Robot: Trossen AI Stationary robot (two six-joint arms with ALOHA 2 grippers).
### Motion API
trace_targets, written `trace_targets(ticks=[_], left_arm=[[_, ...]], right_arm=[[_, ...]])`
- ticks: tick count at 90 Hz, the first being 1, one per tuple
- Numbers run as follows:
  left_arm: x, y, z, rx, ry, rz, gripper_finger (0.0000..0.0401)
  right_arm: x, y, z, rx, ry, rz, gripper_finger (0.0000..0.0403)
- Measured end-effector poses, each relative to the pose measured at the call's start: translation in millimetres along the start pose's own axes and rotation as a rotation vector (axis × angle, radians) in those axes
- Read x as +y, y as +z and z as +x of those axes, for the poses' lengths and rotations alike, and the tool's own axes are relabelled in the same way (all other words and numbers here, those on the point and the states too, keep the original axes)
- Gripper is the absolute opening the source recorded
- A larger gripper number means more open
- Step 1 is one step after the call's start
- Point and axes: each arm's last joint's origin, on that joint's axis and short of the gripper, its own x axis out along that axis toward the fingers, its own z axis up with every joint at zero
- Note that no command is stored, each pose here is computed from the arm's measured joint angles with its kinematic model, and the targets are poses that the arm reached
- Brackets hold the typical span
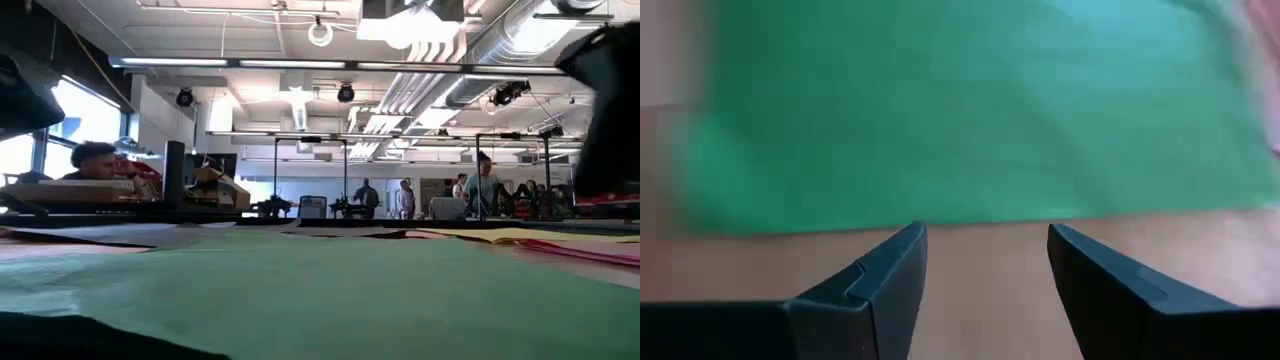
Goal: Organize paper
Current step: Stack the top green paper on the bottom green paper
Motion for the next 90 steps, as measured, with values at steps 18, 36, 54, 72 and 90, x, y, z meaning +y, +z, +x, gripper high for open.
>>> trace_targets(ticks=[18, 36, 54, 72, 90], left_arm=[[-2.2, -2.5, -7.9, 0.006, -0.011, -0.019, 0.0000], [-0.9, -7.3, -25.8, 0.007, 0.025, -0.055, 0.0000], [2.2, -8.6, -27.1, 0.020, 0.054, -0.068, 0.0000], [4.8, -10.1, -27.4, 0.036, 0.079, -0.089, 0.0000], [8.1, -7.7, -41.0, 0.050, 0.088, -0.151, 0.0000]], right_arm=[[28.3, 8.7, 1.6, -0.143, 0.322, -0.019, 0.0168], [31.7, 4.3, 20.8, -0.140, 0.394, -0.010, 0.0105], [32.8, -0.7, 37.0, -0.065, 0.453, -0.031, 0.0039], [28.4, -4.0, 42.0, -0.048, 0.376, -0.041, 0.0004], [24.7, -5.2, 41.4, -0.053, 0.310, -0.048, 0.0001]])
